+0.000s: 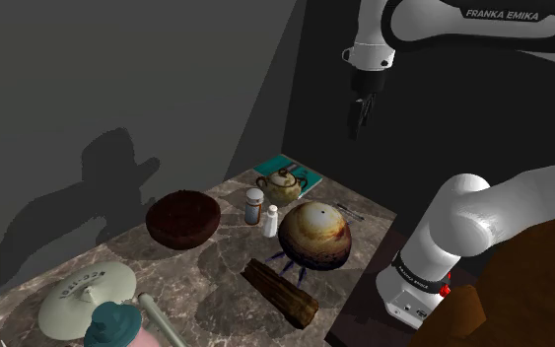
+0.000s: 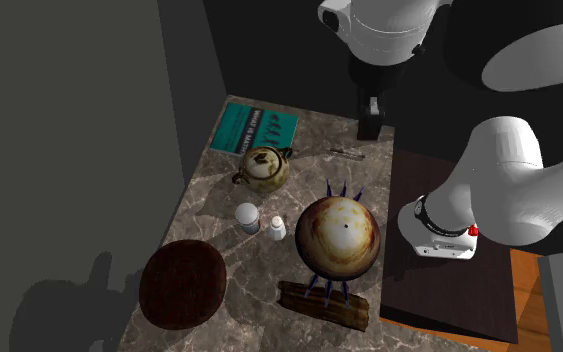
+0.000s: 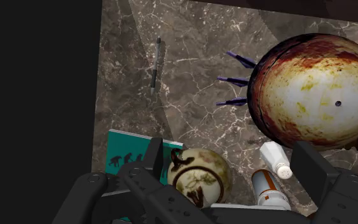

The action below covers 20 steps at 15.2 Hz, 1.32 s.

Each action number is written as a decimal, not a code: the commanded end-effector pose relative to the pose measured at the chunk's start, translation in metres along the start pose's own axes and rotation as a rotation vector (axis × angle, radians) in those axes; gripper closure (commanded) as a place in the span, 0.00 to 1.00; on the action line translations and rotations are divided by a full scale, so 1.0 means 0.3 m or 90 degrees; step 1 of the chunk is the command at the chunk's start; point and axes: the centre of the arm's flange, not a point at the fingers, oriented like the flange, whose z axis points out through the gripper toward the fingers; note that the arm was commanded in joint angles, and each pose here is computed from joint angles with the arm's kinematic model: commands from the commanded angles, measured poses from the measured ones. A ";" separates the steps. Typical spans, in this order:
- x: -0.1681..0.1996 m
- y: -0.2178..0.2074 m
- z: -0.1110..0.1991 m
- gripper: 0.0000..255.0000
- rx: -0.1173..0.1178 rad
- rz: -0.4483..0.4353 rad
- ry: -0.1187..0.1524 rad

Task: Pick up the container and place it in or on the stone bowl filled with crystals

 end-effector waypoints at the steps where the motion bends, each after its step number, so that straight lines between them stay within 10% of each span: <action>1: 0.000 0.000 0.000 0.00 0.000 0.000 0.000; 20: 0.617 -0.278 0.467 0.00 0.044 -0.001 0.003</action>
